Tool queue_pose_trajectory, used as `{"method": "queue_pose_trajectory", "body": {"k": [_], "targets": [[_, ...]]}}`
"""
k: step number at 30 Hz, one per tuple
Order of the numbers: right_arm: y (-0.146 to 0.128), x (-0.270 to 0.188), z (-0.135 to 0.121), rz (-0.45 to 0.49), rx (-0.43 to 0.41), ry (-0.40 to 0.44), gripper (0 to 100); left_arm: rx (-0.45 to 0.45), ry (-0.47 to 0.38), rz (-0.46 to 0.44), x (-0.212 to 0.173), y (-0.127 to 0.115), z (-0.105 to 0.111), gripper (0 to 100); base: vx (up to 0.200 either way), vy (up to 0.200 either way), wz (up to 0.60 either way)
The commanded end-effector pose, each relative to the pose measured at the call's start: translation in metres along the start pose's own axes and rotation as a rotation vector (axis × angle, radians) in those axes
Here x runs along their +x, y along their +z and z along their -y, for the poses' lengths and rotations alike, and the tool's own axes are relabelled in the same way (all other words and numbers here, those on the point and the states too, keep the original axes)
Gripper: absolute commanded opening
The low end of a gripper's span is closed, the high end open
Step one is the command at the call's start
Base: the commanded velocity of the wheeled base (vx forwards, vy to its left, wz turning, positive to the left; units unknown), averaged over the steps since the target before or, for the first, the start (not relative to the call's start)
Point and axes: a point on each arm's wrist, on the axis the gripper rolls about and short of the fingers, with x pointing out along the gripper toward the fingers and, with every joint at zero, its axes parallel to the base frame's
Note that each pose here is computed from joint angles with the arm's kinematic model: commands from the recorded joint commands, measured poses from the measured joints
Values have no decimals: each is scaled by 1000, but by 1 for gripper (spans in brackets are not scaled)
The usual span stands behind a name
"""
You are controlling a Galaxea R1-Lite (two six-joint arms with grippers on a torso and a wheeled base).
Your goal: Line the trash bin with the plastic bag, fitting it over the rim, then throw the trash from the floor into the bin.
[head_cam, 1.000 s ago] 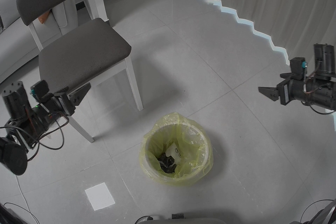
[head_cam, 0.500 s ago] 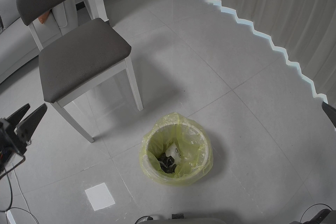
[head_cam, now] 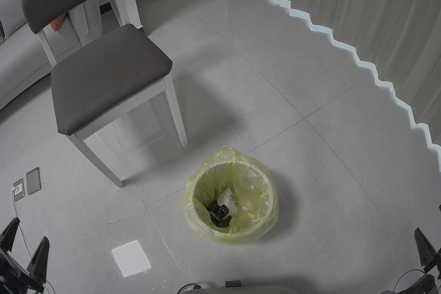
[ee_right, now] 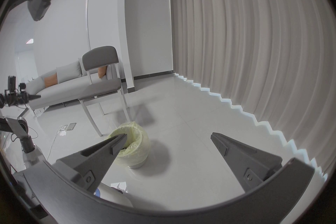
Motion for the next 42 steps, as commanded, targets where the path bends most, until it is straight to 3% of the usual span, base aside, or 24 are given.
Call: {"method": "queue_pose_trajectory", "body": {"k": [1,2,4,10,14,15,19,24,27,30,32,34,36,42], "targets": [[-44,-12,-3,99,39,8,100,105,121,4,-11,-51,-5,100,0,0,0],[-44,-12,-1,98,68,-51,100,100,132,-2,-11,-52,-6,100,0,0,0],[-44,-12,-1,94,92,-51,100,93,132,-1,-11,-52,-6,100,0,0,0],[-44,-12,-3,84,99,13,100,85,133,1,-11,-52,-6,100,0,0,0],[-44,-12,-3,93,33,17,100,85,133,1,-11,-52,-6,100,0,0,0],[-43,-12,-3,112,-40,11,100,87,136,1,-11,-52,-6,100,0,0,0],[-43,-12,-3,112,-5,22,100,93,141,2,-11,-52,-6,100,0,0,0],[-43,-12,-2,113,-16,-38,100,94,150,1,-11,-52,-6,100,0,0,0],[-44,-12,-2,102,-32,-16,100,94,153,1,-11,-52,-6,100,0,0,0],[-45,-12,-4,89,-19,60,100,93,153,1,-11,-52,-6,100,0,0,0],[-46,-12,-3,83,16,14,100,91,153,1,-11,-52,-6,100,0,0,0],[-48,-12,1,61,-15,-150,100,93,153,3,-11,-52,-6,100,0,0,0],[-52,-12,2,8,7,-216,100,96,153,1,-11,-52,-6,100,0,0,0],[-51,-12,2,26,37,-182,100,96,151,1,-11,-52,-6,100,0,0,0]]}}
